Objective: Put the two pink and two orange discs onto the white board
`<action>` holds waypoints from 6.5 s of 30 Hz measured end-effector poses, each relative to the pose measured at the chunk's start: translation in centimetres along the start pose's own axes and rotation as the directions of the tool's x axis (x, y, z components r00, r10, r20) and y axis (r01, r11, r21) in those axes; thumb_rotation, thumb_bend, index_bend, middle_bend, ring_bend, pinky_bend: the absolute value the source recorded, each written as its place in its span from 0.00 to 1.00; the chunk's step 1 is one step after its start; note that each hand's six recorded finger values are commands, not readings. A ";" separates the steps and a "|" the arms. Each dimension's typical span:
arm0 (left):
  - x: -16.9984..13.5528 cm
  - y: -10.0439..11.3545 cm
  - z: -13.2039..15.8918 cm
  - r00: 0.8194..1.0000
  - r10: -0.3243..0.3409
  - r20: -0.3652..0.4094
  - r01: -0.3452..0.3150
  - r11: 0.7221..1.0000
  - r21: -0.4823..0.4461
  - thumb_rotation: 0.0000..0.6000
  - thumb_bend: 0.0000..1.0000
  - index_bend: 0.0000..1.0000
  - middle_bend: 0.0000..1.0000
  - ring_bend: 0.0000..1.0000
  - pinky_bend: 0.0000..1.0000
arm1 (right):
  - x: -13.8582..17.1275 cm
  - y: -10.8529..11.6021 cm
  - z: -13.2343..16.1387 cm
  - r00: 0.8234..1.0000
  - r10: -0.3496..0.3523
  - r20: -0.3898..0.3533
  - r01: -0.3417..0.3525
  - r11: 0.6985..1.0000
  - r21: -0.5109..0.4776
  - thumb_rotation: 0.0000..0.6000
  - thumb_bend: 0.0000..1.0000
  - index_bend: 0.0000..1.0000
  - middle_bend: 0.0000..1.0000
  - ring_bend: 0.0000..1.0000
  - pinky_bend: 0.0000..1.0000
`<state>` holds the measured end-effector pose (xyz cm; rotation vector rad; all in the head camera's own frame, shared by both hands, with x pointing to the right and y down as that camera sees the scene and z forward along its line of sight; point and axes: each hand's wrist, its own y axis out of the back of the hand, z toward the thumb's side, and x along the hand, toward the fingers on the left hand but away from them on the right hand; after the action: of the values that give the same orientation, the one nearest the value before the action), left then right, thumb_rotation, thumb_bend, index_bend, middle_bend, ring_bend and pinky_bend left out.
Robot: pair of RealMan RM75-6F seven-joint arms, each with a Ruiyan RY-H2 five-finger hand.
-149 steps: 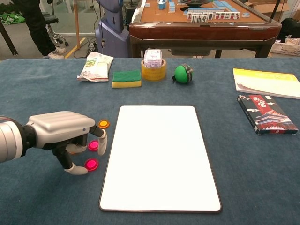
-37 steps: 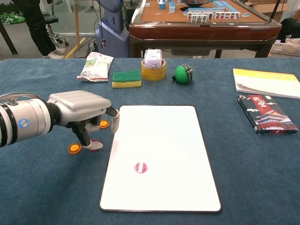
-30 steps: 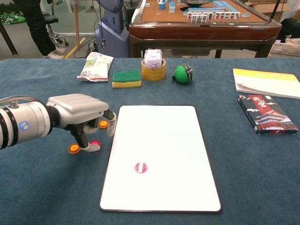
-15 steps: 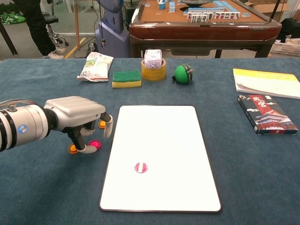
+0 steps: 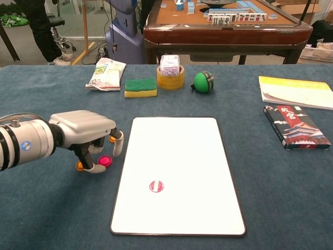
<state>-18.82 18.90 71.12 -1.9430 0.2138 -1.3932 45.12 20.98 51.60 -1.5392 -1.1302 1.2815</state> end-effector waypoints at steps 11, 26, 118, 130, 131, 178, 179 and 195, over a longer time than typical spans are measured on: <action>0.0 -0.4 -0.2 1.000 -0.012 -0.009 0.012 1.000 0.014 1.00 0.30 0.55 1.00 1.00 1.00 | -0.1 -0.1 0.0 1.000 0.004 0.000 -0.004 1.000 0.001 1.00 0.02 0.24 0.29 0.25 0.32; 0.1 -0.6 -1.0 0.999 -0.007 -0.035 0.008 1.000 0.025 1.00 0.30 0.54 1.00 1.00 1.00 | -0.1 -0.2 0.1 1.000 0.009 -0.003 -0.008 1.000 0.003 1.00 0.02 0.24 0.29 0.25 0.32; -2.7 2.5 1.2 0.997 0.056 -0.044 -0.053 0.996 0.067 1.00 0.30 0.50 1.00 1.00 1.00 | 0.2 0.1 0.3 1.000 0.001 -0.021 -0.001 1.000 -0.002 1.00 0.02 0.24 0.29 0.25 0.32; -3.5 1.2 -0.7 0.997 0.033 -0.075 -0.030 0.999 0.042 1.00 0.30 0.50 1.00 1.00 1.00 | 0.0 -0.2 0.4 1.000 0.009 -0.017 -0.009 1.000 0.006 1.00 0.02 0.24 0.29 0.25 0.32; -3.4 1.0 -0.8 0.997 0.032 -0.077 -0.028 0.999 0.041 1.00 0.30 0.50 1.00 1.00 1.00 | -0.1 -0.2 0.4 1.000 0.009 -0.016 -0.009 1.000 0.006 1.00 0.02 0.24 0.29 0.25 0.32; -2.8 -2.0 -3.1 0.993 -0.018 -0.120 0.017 1.000 -0.007 1.00 0.30 0.59 1.00 1.00 1.00 | -0.2 -0.7 0.5 1.000 0.027 -0.013 -0.027 1.000 0.012 1.00 0.02 0.24 0.29 0.25 0.32; -2.8 -2.0 -3.1 0.993 -0.018 -0.119 0.018 1.000 -0.005 1.00 0.30 0.60 1.00 1.00 1.00 | -0.2 -0.6 0.5 1.000 0.027 -0.013 -0.026 1.000 0.012 1.00 0.02 0.24 0.29 0.25 0.32; -2.4 0.2 -1.9 0.996 0.018 -0.086 -0.021 0.999 -0.028 1.00 0.30 0.64 1.00 1.00 1.00 | -0.1 -0.4 0.5 1.000 0.018 -0.015 -0.018 1.000 0.008 1.00 0.02 0.24 0.29 0.25 0.32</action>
<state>-21.42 19.14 69.47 -1.9018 0.2940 -1.4693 44.59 20.98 51.98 -1.5537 -1.1033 1.2831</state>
